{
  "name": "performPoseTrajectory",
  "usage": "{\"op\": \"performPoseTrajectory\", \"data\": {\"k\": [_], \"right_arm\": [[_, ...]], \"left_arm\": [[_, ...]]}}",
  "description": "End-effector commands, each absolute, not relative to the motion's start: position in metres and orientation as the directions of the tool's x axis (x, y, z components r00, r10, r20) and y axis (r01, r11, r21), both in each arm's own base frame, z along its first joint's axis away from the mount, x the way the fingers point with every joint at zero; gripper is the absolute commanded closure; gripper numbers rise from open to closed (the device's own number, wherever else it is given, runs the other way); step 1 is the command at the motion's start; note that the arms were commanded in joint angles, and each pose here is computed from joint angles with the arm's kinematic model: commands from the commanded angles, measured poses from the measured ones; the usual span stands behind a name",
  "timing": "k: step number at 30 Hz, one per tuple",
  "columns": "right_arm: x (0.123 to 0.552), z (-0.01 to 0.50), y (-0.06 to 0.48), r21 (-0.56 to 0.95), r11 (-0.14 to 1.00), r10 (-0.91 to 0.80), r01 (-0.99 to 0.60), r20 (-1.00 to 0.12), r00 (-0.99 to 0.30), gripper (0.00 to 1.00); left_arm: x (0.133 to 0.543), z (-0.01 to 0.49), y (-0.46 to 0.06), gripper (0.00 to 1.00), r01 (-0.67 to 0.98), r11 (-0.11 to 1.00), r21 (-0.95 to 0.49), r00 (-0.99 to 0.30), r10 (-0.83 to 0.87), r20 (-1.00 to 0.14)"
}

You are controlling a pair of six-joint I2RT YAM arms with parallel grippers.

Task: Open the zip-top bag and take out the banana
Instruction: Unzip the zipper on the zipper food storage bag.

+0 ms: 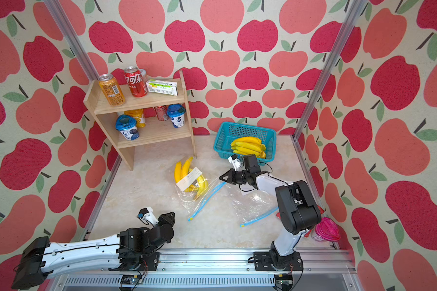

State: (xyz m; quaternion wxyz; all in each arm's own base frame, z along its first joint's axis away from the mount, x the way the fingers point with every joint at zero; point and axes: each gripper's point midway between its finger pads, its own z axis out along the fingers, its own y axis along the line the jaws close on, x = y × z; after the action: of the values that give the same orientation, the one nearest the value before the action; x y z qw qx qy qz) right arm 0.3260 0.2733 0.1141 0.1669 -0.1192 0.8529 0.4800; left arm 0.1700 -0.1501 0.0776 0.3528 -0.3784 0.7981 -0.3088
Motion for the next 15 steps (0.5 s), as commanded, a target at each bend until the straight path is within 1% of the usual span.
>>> {"op": "performPoseTrajectory", "data": {"k": [1, 3, 4, 5, 6, 8, 9, 10, 11, 13, 15], "right_arm": [[0.318, 0.132, 0.269, 0.743, 0.525, -0.068, -0.414, -0.448, -0.891, 0.97], [0.309, 0.132, 0.269, 0.750, 0.524, -0.072, -0.403, -0.432, -0.899, 0.86], [0.306, 0.131, 0.269, 0.747, 0.528, -0.075, -0.403, -0.432, -0.899, 0.79], [0.304, 0.128, 0.268, 0.741, 0.541, -0.073, -0.398, -0.431, -0.900, 0.63], [0.303, 0.126, 0.266, 0.735, 0.550, -0.072, -0.396, -0.430, -0.900, 0.56], [0.302, 0.124, 0.262, 0.725, 0.574, -0.058, -0.380, -0.428, -0.902, 0.50], [0.302, 0.127, 0.259, 0.716, 0.585, -0.044, -0.380, -0.440, -0.897, 0.45], [0.302, 0.132, 0.254, 0.703, 0.601, -0.024, -0.381, -0.461, -0.887, 0.43], [0.301, 0.138, 0.250, 0.688, 0.613, -0.008, -0.387, -0.485, -0.875, 0.42], [0.297, 0.151, 0.238, 0.649, 0.649, 0.027, -0.397, -0.541, -0.841, 0.40], [0.286, 0.162, 0.230, 0.627, 0.666, 0.042, -0.405, -0.574, -0.818, 0.40]], "left_arm": [[0.173, 0.091, -0.163, 0.70, -0.351, 0.535, -0.768, -0.489, -0.805, -0.337], [0.174, 0.097, -0.163, 0.67, -0.331, 0.535, -0.777, -0.492, -0.801, -0.342], [0.174, 0.100, -0.162, 0.65, -0.320, 0.535, -0.782, -0.494, -0.799, -0.344], [0.173, 0.101, -0.159, 0.62, -0.314, 0.545, -0.777, -0.496, -0.792, -0.356], [0.173, 0.110, -0.157, 0.58, -0.306, 0.547, -0.779, -0.494, -0.791, -0.362], [0.173, 0.121, -0.148, 0.54, -0.298, 0.563, -0.771, -0.484, -0.785, -0.387], [0.174, 0.126, -0.144, 0.51, -0.292, 0.566, -0.771, -0.474, -0.786, -0.398], [0.175, 0.131, -0.141, 0.44, -0.282, 0.562, -0.777, -0.463, -0.790, -0.403], [0.176, 0.134, -0.139, 0.41, -0.277, 0.556, -0.784, -0.453, -0.795, -0.403], [0.181, 0.139, -0.136, 0.38, -0.266, 0.546, -0.794, -0.445, -0.800, -0.402], [0.188, 0.143, -0.141, 0.35, -0.246, 0.551, -0.798, -0.473, -0.786, -0.397]]}}
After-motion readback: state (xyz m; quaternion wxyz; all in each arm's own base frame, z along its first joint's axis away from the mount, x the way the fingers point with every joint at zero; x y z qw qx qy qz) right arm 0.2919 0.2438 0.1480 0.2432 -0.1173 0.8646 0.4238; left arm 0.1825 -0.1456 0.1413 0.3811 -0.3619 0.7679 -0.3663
